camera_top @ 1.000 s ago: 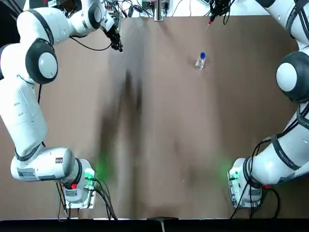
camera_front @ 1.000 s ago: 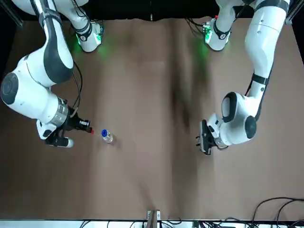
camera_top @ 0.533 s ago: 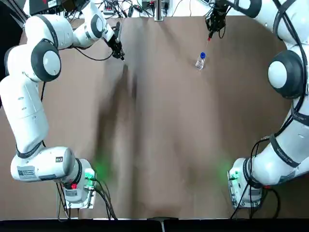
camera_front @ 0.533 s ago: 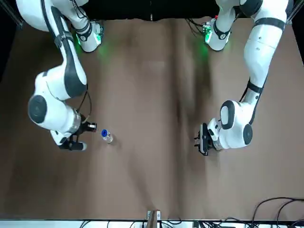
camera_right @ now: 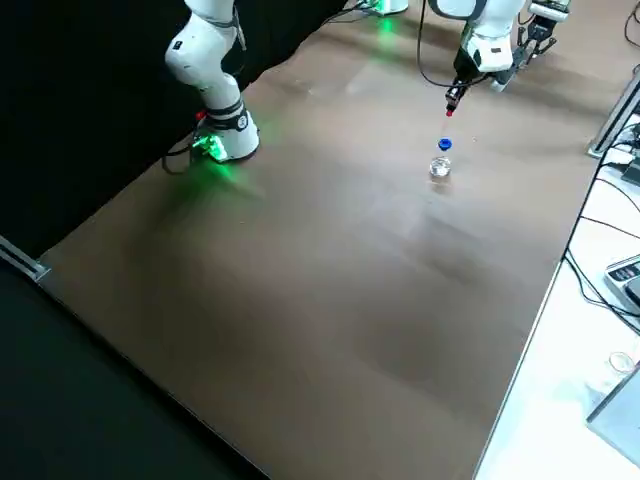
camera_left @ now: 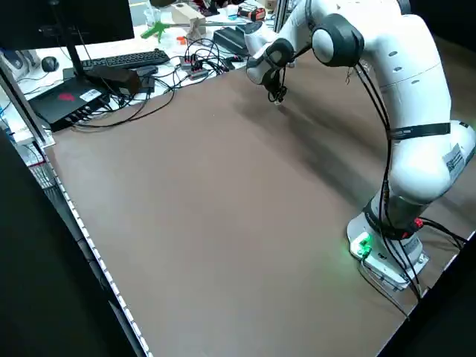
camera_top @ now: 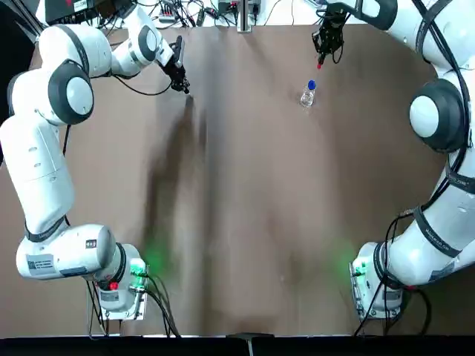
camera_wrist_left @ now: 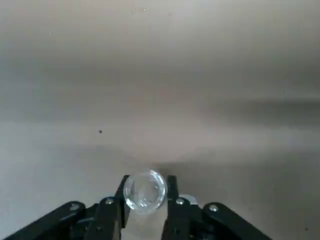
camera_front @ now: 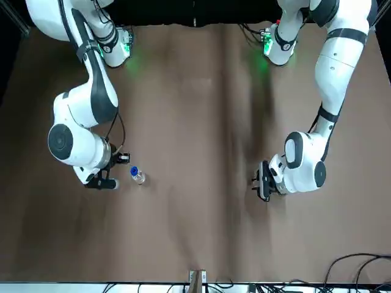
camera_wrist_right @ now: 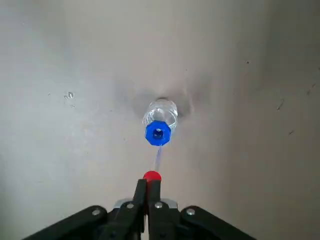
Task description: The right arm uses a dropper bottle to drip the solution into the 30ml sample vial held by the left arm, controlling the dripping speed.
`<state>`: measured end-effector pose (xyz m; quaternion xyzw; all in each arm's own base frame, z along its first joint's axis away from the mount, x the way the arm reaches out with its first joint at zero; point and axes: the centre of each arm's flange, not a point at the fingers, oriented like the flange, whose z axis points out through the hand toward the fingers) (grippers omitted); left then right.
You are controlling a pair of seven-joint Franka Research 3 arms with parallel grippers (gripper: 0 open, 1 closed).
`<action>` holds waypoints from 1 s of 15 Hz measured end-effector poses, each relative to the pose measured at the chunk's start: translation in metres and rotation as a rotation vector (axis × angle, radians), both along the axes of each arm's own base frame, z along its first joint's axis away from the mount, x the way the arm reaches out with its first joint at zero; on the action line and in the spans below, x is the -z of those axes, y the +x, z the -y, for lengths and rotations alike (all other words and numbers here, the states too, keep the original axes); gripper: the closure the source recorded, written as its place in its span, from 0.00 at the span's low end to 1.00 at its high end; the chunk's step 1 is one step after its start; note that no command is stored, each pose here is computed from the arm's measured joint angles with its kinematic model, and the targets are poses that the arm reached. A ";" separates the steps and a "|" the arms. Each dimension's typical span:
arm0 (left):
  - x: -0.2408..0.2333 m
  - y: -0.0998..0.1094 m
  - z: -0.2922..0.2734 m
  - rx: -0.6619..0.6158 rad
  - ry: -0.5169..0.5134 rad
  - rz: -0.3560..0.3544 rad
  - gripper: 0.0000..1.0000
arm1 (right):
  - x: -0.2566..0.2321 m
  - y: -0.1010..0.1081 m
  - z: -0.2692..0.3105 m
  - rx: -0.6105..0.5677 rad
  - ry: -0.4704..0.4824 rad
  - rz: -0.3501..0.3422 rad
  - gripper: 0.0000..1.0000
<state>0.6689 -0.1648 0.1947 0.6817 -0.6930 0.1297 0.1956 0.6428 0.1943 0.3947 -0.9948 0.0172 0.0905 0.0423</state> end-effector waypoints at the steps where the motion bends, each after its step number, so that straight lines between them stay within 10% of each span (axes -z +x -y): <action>1: 0.001 0.000 0.000 0.000 0.000 0.000 0.68 | 0.000 0.000 0.000 0.000 0.000 0.000 0.96; 15: 0.013 0.000 -0.002 -0.014 0.001 0.003 0.65 | -0.005 0.004 0.002 0.006 0.005 0.022 0.96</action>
